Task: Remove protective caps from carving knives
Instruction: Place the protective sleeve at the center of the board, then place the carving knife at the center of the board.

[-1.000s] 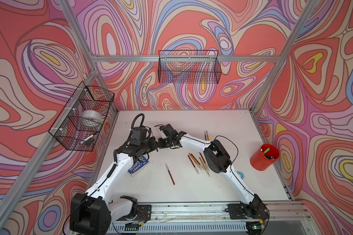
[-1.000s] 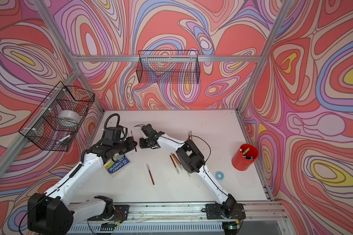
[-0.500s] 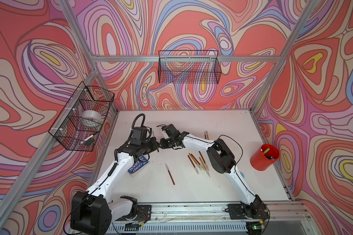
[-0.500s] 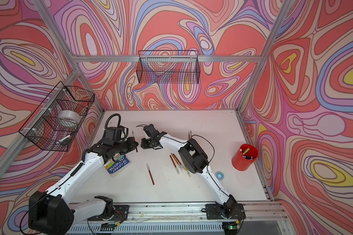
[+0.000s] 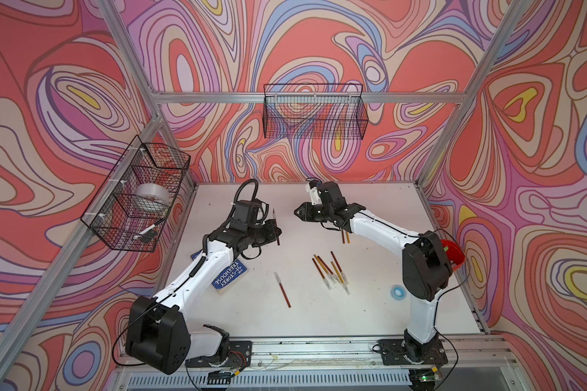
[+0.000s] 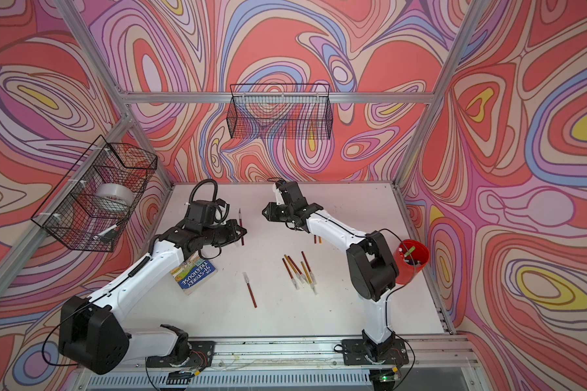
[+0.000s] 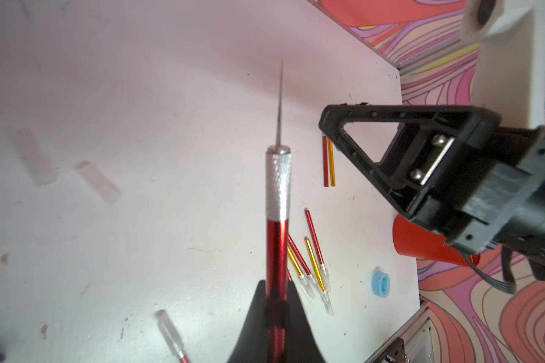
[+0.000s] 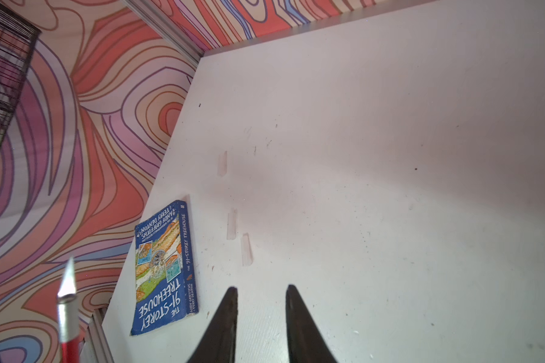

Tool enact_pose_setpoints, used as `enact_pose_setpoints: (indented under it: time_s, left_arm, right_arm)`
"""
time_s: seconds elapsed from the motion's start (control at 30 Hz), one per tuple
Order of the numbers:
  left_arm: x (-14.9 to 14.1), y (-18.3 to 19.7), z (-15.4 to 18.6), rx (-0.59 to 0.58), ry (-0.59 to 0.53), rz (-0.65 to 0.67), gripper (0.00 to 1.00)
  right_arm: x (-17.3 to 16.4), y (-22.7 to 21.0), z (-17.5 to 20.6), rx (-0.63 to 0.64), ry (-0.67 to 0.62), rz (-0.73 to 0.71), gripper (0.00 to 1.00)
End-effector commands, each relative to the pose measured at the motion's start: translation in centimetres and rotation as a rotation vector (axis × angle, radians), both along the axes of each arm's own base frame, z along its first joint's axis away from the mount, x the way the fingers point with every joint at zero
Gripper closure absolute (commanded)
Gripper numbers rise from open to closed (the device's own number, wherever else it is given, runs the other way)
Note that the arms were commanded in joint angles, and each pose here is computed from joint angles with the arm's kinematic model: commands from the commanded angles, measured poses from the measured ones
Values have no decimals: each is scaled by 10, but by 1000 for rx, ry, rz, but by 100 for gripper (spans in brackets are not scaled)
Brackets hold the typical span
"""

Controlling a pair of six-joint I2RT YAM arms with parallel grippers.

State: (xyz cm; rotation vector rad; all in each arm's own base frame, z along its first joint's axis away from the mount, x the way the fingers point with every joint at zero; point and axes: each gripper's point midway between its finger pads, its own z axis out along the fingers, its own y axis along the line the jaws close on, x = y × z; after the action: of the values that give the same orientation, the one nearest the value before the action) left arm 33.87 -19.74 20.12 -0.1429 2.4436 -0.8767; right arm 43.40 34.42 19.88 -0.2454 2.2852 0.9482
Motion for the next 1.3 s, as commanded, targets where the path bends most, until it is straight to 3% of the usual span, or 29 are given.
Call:
enact_pose_setpoints:
  time_s: [0.0, 0.17, 0.6, 1.03, 1.13, 1.2, 1.23, 1.27]
  left_arm:
    - [2, -26, 15, -18, -50, -90, 100]
    - [1, -49, 16, -38, -51, -147, 100]
    - [0, -70, 18, -44, -48, -186, 100]
    - [8, -75, 15, -26, -48, -201, 100]
    - [8, -75, 16, -26, -51, -201, 100]
    - [8, -75, 14, -26, -47, -202, 100]
    - [8, -75, 14, -25, -47, -201, 93]
    - [8, -74, 13, -23, -45, -200, 79]
  right_arm:
    - [-19, -5, 27, 38, -33, 31, 71]
    - [-36, -14, 47, 74, -58, 33, 65]
    - [-43, -1, 40, 130, -1, 97, 66]
    - [-45, 4, 25, 144, 43, 112, 88]
    - [-44, 4, 25, 144, 42, 111, 100]
    - [-44, 4, 27, 143, 40, 110, 100]
    - [-44, 4, 27, 140, 40, 110, 100]
    - [-43, 3, 28, 135, 40, 106, 100]
